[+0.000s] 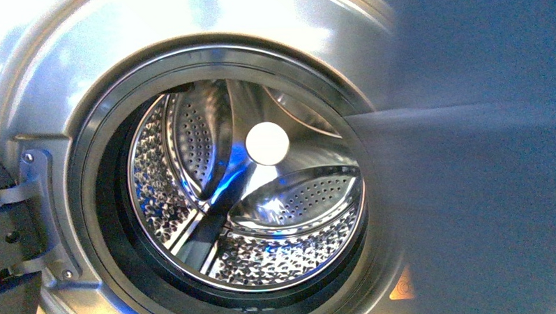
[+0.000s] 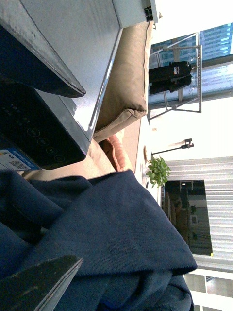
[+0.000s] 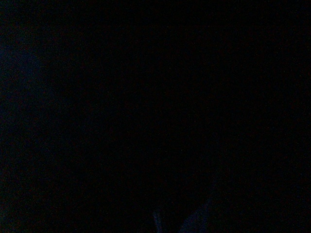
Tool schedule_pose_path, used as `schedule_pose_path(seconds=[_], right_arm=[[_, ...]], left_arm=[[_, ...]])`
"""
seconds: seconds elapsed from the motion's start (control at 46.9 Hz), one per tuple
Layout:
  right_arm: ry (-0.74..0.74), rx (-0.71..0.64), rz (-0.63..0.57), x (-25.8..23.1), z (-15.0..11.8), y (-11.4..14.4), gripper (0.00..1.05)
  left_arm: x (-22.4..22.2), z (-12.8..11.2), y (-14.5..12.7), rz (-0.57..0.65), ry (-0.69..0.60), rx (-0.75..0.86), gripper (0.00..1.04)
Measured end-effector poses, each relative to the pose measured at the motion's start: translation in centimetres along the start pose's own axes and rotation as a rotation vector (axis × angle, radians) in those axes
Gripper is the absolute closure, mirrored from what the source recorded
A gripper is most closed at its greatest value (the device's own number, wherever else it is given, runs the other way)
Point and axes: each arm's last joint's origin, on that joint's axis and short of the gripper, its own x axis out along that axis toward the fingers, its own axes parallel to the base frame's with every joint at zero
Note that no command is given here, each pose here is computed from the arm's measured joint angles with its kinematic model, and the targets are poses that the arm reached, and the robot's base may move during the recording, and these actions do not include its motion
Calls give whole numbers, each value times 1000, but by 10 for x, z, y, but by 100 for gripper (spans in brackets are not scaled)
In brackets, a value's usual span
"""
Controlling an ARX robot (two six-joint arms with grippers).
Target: Collect clothes from washing machine
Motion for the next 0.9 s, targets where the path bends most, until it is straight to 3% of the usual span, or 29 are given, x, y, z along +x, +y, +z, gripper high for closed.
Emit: schedule_pose_path(seconds=[0.235, 0.534, 0.726, 0.896], right_arm=[[43, -93, -145, -44, 35, -55, 97], [113, -157, -366, -97, 53, -111, 97], [183, -128, -513, -127, 45, -138, 97], [325, -26, -632, -160, 6, -152, 97]], left_arm=[[0, 0, 0, 0, 0, 0, 7], [0, 0, 0, 0, 0, 0, 7], [0, 0, 0, 0, 0, 0, 7], [0, 0, 0, 0, 0, 0, 7]])
